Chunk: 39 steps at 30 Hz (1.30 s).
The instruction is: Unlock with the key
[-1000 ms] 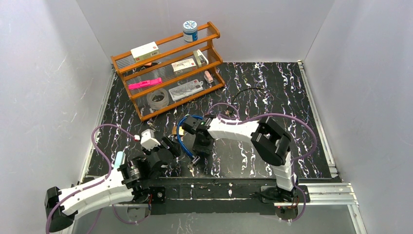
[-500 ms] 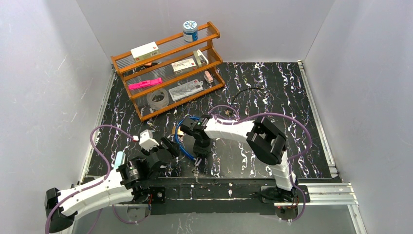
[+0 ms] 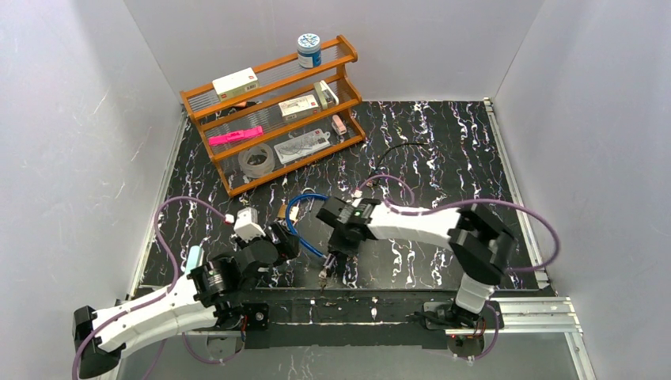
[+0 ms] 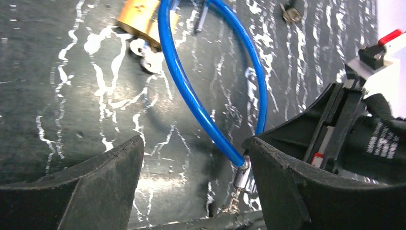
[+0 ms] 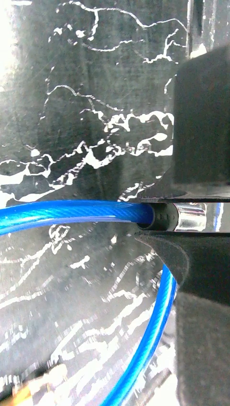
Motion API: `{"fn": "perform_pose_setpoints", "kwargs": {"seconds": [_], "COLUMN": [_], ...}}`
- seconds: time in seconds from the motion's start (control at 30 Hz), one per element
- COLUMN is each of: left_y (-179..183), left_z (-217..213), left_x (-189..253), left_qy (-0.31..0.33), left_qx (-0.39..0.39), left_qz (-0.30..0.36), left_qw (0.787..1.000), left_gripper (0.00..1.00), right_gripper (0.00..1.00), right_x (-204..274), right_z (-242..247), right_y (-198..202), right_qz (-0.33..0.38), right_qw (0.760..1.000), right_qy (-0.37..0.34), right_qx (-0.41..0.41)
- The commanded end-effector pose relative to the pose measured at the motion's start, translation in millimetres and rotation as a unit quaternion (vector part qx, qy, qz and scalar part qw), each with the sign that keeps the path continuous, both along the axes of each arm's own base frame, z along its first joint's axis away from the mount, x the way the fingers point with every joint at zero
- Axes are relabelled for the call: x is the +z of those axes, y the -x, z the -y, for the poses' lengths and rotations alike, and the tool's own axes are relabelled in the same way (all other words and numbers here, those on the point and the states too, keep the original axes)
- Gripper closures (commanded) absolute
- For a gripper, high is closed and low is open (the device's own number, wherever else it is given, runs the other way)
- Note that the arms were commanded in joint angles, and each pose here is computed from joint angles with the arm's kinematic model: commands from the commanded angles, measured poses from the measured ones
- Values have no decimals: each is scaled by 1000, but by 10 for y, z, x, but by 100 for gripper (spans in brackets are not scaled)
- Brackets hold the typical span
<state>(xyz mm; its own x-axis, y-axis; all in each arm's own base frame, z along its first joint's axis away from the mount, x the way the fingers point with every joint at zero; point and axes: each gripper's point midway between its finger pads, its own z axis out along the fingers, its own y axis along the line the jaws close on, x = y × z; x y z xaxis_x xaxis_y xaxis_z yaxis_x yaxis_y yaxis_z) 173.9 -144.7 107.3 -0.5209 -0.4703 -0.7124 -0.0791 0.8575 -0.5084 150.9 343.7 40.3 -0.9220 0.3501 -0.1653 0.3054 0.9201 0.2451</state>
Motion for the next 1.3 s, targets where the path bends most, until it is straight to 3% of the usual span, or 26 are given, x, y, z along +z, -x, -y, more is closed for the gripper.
{"fn": "perform_pose_setpoints", "kwargs": {"seconds": [0.0,0.13,0.37,0.6,0.8,1.13,1.27], "left_y": [95,231,484,462,322,274,277], "left_z": [235,421,849,893,920,876,901], "left_x": [233,299,458,182,317,404,365], "left_qy": [22,57,155,111,116,110,104], "left_qx": [-80,-145,-254,-253,-228,-223,-226], "left_qz": [9,12,26,-11,12,37,28], "left_qw": [996,988,954,961,967,968,968], "left_gripper": [21,22,47,56,68,66,83], "right_gripper": [99,99,99,99,99,99,99], "right_x": [626,901,1064,1167,1184,1147,1129], "right_z": [-264,-258,-169,-137,-109,-110,-119], "right_y": [-243,-331,-431,-485,-461,-459,-463], "right_qz": [76,101,101,106,103,97,95], "right_qw": [985,969,956,951,950,951,951], "right_qy": [-151,-220,-270,-286,-291,-290,-289], "right_qx": [-32,-40,-59,-57,-54,-54,-53]}}
